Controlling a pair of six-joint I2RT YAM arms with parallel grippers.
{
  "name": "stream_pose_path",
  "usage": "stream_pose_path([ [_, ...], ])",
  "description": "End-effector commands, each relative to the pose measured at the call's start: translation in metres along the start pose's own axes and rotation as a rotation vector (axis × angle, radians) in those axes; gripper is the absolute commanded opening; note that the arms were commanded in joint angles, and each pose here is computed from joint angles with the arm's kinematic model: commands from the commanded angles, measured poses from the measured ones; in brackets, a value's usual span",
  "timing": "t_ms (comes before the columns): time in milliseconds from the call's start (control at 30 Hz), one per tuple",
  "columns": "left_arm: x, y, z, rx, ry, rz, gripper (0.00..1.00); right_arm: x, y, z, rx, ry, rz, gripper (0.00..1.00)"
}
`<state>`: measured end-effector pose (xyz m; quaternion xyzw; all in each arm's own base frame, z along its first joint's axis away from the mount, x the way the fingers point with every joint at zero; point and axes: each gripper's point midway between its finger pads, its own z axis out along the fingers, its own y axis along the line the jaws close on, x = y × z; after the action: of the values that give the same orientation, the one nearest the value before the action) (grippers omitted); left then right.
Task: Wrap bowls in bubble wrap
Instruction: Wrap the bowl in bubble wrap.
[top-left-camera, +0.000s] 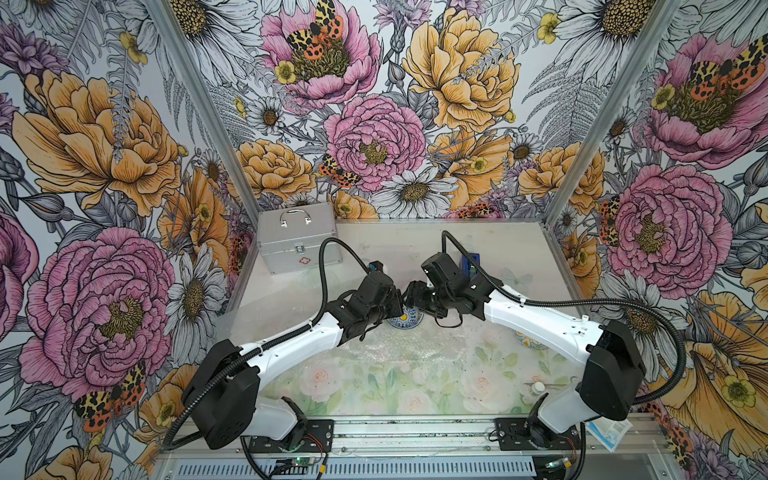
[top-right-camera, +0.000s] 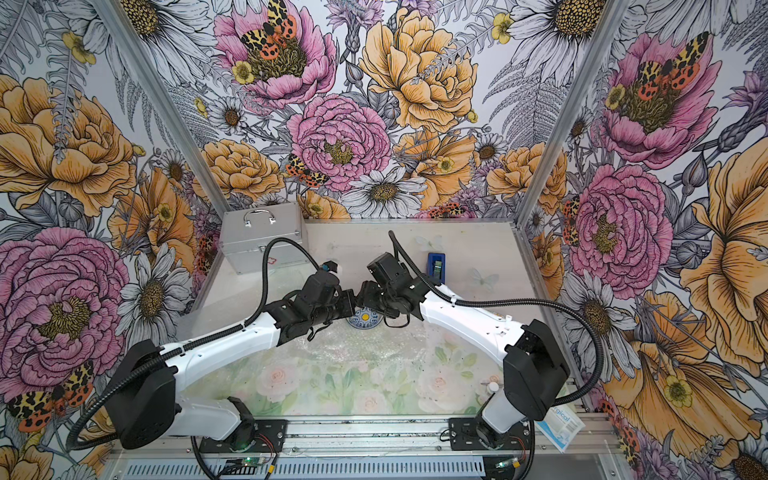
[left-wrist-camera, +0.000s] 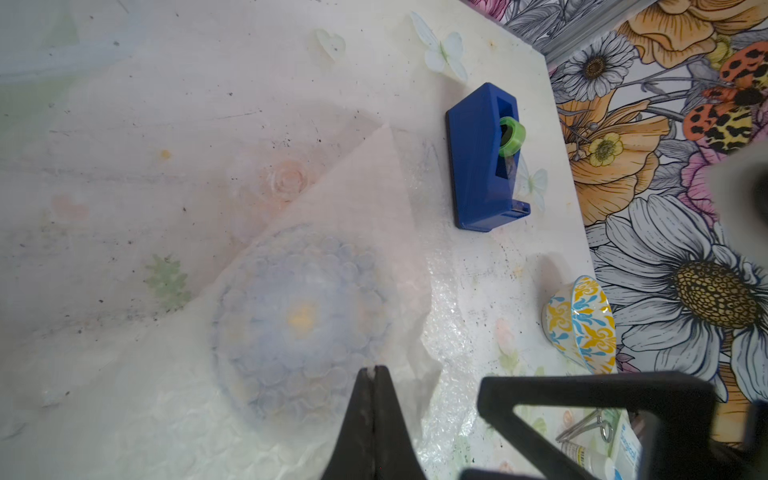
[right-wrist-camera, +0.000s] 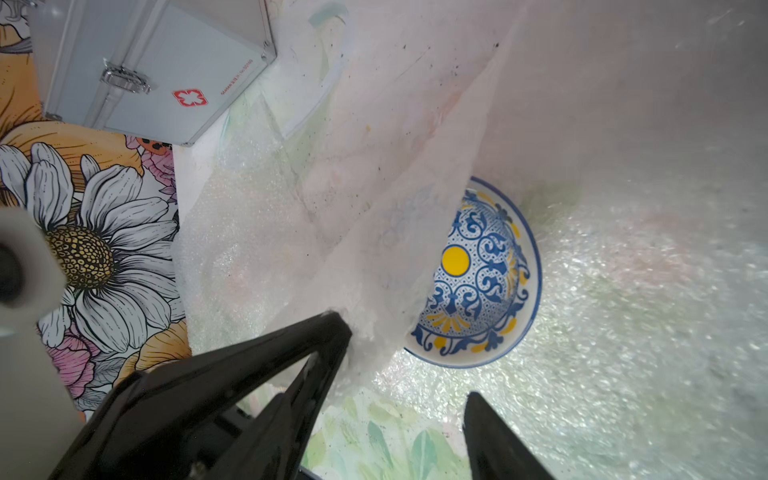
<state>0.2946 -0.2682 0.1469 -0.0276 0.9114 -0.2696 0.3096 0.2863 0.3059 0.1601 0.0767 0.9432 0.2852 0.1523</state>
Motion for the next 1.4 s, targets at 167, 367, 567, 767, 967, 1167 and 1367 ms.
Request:
stream_pose_path([
  [167, 0.001, -0.04, -0.007, 0.142, -0.03, 0.047, 0.0, -0.007, 0.015, 0.024, -0.068, 0.024, 0.048, 0.66],
  [367, 0.001, -0.041, -0.011, 0.17, -0.042, 0.029, 0.0, -0.01, 0.004, 0.03, -0.071, 0.028, 0.085, 0.59],
  [567, 0.006, -0.043, -0.011, 0.216, -0.046, -0.005, 0.0, -0.014, -0.004, 0.033, -0.095, 0.014, 0.128, 0.63],
  [767, -0.003, -0.051, -0.01, 0.248, -0.073, -0.022, 0.0, -0.01, -0.017, 0.042, -0.063, 0.032, 0.131, 0.12],
  [967, -0.041, -0.004, -0.033, 0.017, -0.106, -0.073, 0.61, -0.017, -0.046, 0.051, -0.015, 0.063, 0.1, 0.0],
  [1167, -0.052, 0.067, -0.01, -0.158, 0.071, -0.085, 0.73, -0.015, -0.051, 0.064, 0.003, 0.114, 0.036, 0.0],
  [1367, -0.036, 0.064, 0.047, -0.181, 0.195, 0.08, 0.74, -0.015, -0.059, 0.067, 0.055, 0.127, -0.007, 0.0],
])
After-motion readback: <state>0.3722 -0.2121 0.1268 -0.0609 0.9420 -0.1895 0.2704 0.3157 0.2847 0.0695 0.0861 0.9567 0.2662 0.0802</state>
